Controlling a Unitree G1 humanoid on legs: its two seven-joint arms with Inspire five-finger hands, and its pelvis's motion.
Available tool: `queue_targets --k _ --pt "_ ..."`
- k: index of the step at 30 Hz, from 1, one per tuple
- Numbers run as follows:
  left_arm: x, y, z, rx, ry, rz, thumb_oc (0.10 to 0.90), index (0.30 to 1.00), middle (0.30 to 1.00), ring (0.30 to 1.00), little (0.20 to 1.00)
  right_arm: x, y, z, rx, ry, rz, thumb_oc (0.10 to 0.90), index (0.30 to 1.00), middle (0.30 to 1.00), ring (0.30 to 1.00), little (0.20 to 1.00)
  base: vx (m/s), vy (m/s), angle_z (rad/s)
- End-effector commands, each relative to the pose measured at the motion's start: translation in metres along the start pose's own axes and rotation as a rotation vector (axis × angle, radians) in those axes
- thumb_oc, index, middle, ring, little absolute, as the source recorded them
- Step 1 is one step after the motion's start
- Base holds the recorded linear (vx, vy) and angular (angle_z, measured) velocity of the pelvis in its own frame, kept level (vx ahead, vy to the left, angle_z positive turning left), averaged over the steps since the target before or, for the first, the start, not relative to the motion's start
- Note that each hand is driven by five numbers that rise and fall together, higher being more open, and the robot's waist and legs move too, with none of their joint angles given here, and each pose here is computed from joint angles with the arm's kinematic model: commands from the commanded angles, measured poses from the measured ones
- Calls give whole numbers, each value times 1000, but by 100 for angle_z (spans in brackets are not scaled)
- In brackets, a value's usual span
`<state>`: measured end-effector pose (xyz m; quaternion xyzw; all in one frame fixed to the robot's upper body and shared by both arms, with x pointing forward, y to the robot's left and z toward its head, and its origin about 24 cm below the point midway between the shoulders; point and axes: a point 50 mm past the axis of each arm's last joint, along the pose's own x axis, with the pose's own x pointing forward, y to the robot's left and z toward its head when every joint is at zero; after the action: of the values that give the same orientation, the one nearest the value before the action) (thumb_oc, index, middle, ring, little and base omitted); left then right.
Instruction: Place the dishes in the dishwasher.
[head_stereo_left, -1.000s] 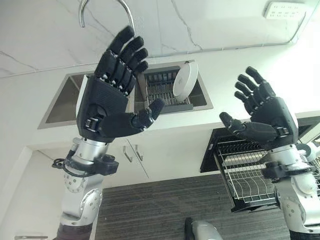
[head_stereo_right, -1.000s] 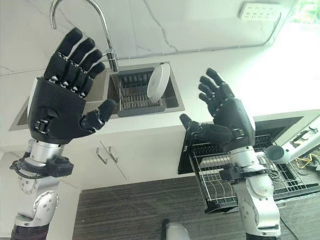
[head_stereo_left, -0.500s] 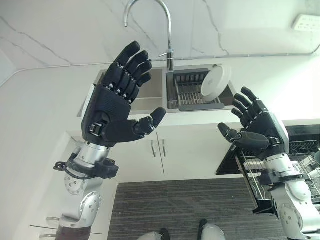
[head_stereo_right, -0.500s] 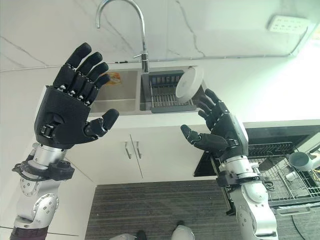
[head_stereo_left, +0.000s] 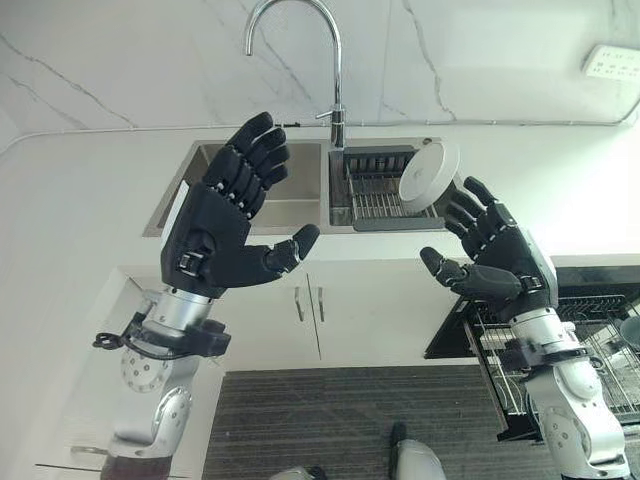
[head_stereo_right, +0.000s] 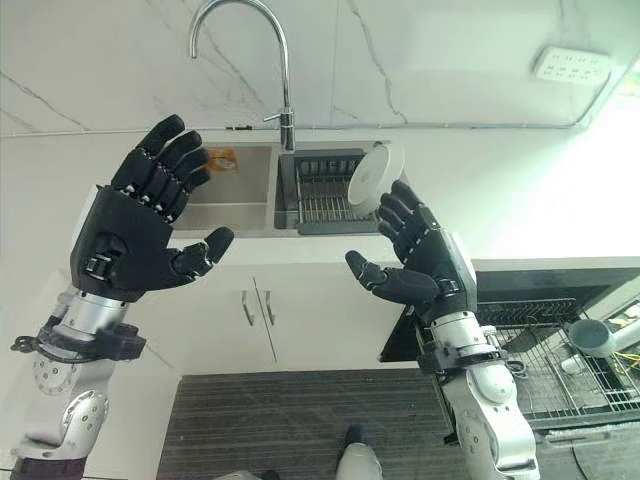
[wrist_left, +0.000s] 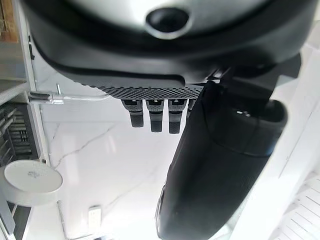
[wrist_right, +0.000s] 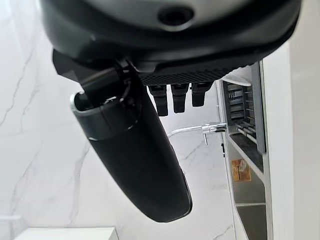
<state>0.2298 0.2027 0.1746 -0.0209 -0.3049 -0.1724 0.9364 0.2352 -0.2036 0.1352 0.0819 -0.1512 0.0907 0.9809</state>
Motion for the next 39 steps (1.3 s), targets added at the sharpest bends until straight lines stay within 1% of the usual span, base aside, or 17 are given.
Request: queue_targets --k 1,4,8,11,12,17,19,24,26,30,33,39 --pt "25 -10 48 -10 -281 -79 800 900 900 900 900 19 7 55 21 -319 56 800 900 900 900 900 118 -304 -12" --pt "26 -15 47 -39 -296 -77 800 900 900 900 900 19 9 60 7 -331 83 800 900 900 900 900 124 -284 -3" --pt "18 -17 42 -48 -287 -76 800 900 900 900 900 16 3 62 -14 -315 89 800 900 900 900 900 148 -201 1" --pt "12 -14 41 -44 -285 -71 800 900 900 900 900 16 1 58 -20 -299 72 800 900 900 900 900 79 68 -6" --pt "10 -15 40 -32 -284 -78 800 900 900 900 900 17 2 54 -22 -283 42 800 900 900 900 900 102 166 -2" --pt "12 -14 39 -13 -288 -67 800 900 900 900 900 15 0 50 -23 -248 40 800 900 900 900 900 70 201 17" --pt "14 -13 39 23 -274 -62 800 900 900 900 900 15 -3 46 -32 -228 9 800 900 900 900 900 50 166 -23" --pt "17 -7 27 31 -178 -55 800 900 900 900 900 16 -10 41 -20 -213 -52 800 900 900 900 900 41 124 -6" --pt "14 -4 21 29 -131 -47 800 900 900 900 900 16 -15 40 14 -214 -98 800 900 900 900 900 48 119 14" --pt "12 -4 14 45 -83 -48 800 900 900 900 900 18 -21 38 24 -201 -154 800 900 900 900 900 23 62 8" --pt "14 -2 8 50 -44 -44 800 900 900 900 900 24 -29 36 25 -195 -211 800 900 900 900 900 8 25 1" --pt "23 -5 9 46 -68 -29 800 900 900 900 900 39 -39 35 55 -190 -299 800 900 900 900 900 0 0 0"
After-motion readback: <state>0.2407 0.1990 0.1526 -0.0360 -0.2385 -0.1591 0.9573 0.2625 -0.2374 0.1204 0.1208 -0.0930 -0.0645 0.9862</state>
